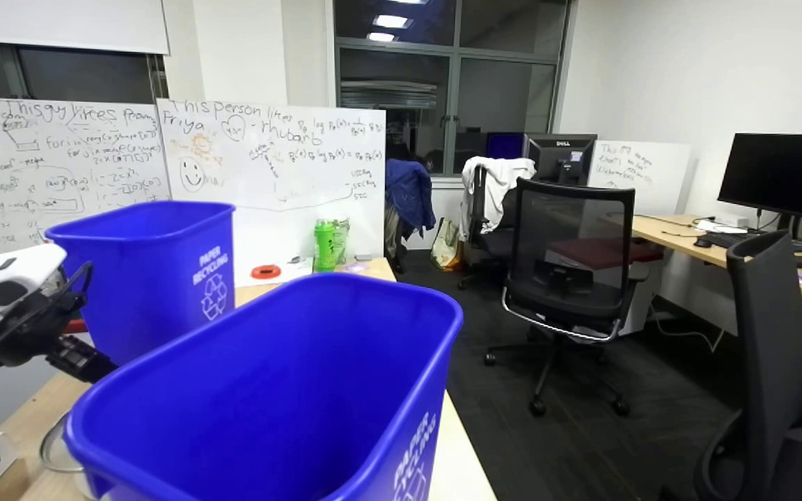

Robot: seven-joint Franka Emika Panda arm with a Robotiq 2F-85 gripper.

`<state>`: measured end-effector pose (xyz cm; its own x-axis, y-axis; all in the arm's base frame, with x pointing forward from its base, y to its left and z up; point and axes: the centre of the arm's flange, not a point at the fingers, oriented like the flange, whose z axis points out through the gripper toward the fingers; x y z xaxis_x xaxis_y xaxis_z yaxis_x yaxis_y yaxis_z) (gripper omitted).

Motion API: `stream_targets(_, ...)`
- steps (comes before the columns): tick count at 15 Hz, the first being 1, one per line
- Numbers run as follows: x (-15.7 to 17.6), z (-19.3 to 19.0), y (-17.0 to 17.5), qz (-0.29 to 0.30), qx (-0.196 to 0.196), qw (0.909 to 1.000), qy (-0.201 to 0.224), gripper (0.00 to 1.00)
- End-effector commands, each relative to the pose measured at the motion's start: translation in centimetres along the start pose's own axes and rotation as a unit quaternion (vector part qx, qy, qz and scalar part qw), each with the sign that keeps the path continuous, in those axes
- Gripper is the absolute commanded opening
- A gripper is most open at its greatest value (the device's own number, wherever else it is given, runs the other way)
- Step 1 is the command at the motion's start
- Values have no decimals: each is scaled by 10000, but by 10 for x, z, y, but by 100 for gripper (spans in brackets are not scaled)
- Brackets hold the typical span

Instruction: Place the lid on the white pot

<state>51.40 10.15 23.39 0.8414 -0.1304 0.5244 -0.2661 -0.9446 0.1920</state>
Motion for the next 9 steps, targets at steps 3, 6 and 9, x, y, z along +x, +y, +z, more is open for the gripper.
stream_targets(3,32,34,-5,855,-103,9962,-160,15)
stream_targets(6,52,38,-8,1331,-38,9908,-252,15)
stream_targets(9,60,34,-14,1687,77,9848,-397,15)
